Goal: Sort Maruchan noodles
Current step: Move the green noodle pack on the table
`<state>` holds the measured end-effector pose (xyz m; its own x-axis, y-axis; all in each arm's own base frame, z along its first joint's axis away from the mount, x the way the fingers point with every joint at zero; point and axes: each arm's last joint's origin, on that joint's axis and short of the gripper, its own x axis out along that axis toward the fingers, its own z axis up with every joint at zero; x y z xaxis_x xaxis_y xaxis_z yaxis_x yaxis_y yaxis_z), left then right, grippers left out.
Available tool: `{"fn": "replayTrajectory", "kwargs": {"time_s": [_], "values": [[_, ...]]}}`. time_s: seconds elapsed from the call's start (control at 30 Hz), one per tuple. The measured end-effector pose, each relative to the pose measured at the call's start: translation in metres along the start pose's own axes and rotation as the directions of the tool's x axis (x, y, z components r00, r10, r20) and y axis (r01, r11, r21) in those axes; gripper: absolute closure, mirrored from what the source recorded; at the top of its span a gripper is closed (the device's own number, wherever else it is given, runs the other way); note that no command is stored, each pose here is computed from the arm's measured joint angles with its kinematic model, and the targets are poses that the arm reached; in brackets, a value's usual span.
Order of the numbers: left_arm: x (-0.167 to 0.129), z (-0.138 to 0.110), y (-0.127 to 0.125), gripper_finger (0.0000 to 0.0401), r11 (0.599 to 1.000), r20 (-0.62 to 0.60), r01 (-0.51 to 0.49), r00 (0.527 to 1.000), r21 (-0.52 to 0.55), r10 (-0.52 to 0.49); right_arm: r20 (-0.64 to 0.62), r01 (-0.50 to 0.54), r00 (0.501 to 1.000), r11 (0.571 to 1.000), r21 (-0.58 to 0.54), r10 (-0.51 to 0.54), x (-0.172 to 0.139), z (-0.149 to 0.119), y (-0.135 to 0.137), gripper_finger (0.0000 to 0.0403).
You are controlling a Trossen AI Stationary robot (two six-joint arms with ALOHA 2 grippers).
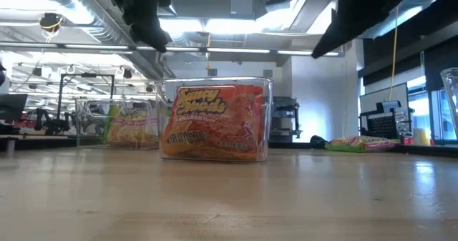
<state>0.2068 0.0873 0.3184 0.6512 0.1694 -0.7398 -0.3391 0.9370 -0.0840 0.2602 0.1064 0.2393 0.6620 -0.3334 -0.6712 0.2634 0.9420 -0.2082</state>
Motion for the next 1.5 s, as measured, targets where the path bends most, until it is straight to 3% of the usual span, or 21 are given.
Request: {"fn": "replayTrajectory", "kwargs": {"time_s": [0.23, 0.43, 0.63, 0.87, 1.1, 1.4, 1.5], "values": [[0.026, -0.036, -0.054, 0.0228, 0.989, 0.049, 0.148, 0.988, 0.005, -0.148, -0.151, 0.295, 0.947, 0.953, 0.075, -0.282, -0.002, -0.005, -0.063, 0.0287], [0.049, -0.071, -0.093, 0.0228, 0.95, 0.107, 0.313, 0.945, -0.024, -0.309, -0.277, 0.429, 0.882, 0.893, 0.137, -0.381, 0.013, -0.006, -0.105, 0.0349], [0.06, -0.091, -0.115, 0.0228, 0.958, 0.258, 0.283, 0.924, 0.04, -0.283, -0.43, 0.573, 0.775, 0.803, 0.167, -0.463, 0.031, -0.013, -0.154, 0.0396], [0.063, -0.105, -0.131, 0.0228, 0.963, 0.344, 0.263, 0.901, 0.054, -0.265, -0.604, 0.656, 0.671, 0.725, 0.212, -0.43, 0.05, -0.029, -0.203, 0.0396], [0.058, -0.106, -0.14, 0.0228, 0.95, 0.375, 0.302, 0.873, 0.084, -0.311, -0.694, 0.728, 0.57, 0.661, 0.18, -0.439, 0.07, -0.061, -0.224, 0.0396], [0.058, -0.105, -0.141, 0.0228, 0.949, 0.387, 0.302, 0.867, 0.091, -0.314, -0.69, 0.79, 0.567, 0.536, 0.3, -0.45, 0.087, -0.099, -0.232, 0.0395], [0.058, -0.105, -0.141, 0.0228, 0.952, 0.39, 0.289, 0.869, 0.103, -0.306, -0.676, 0.822, 0.549, 0.465, 0.329, -0.491, 0.089, -0.105, -0.236, 0.0395]]}}
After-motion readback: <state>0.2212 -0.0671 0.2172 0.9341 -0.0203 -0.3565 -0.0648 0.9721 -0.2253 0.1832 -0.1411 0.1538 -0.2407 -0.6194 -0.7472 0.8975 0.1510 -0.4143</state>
